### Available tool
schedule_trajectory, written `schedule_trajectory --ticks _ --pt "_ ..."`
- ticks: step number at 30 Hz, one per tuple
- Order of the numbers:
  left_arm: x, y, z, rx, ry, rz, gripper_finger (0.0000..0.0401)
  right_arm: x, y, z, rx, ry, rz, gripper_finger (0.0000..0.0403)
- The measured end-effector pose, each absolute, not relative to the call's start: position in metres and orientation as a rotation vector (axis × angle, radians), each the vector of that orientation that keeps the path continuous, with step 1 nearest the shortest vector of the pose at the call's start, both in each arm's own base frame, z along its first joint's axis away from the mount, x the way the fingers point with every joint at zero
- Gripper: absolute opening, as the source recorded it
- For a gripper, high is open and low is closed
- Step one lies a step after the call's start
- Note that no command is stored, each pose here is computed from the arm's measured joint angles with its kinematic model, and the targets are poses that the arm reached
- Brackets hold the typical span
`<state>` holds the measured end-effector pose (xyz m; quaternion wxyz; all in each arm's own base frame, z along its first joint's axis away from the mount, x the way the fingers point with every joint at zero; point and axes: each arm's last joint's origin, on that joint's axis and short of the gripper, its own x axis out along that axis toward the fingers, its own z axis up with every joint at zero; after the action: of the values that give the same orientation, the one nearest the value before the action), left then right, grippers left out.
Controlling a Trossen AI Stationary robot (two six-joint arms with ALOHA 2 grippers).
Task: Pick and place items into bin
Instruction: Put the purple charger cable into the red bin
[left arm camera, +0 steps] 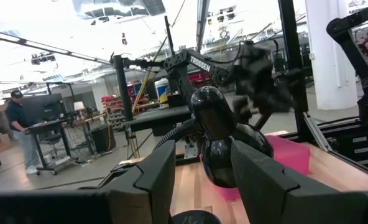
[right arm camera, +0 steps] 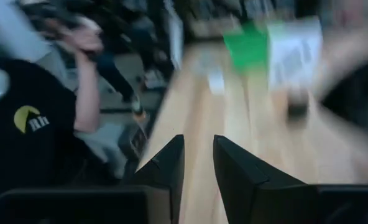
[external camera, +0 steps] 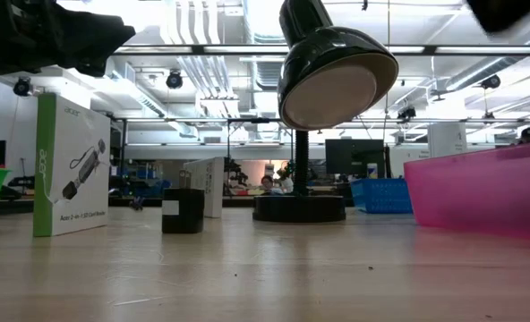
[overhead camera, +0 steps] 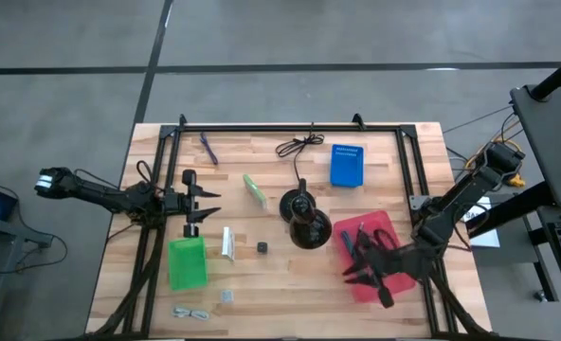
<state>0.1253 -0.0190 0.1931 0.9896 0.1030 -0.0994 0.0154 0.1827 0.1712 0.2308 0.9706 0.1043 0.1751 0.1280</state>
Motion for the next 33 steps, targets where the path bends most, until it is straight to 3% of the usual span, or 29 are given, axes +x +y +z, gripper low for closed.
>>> schedule_trajectory --ticks 6,14,22,29,33 --pt "0.125 -0.019 0.193 0.207 -0.199 0.031 0.0141 0.181 0.177 0.243 -0.134 0.172 0.354 0.0064" --pt "0.125 -0.019 0.193 0.204 -0.199 0.031 0.0141 0.183 0.142 0.224 -0.054 0.180 0.359 0.0046" --pt "0.125 -0.019 0.192 0.203 -0.192 0.033 0.0141 0.170 0.101 0.215 -0.145 0.116 0.304 0.0044" --pt "0.126 -0.019 0.192 0.116 -0.191 0.026 0.0141 0.139 0.084 0.208 -0.323 -0.191 0.362 0.0043" --pt "0.126 -0.019 0.192 0.098 -0.190 0.023 0.0141 0.125 0.071 0.193 -0.299 -0.288 0.249 0.0043"
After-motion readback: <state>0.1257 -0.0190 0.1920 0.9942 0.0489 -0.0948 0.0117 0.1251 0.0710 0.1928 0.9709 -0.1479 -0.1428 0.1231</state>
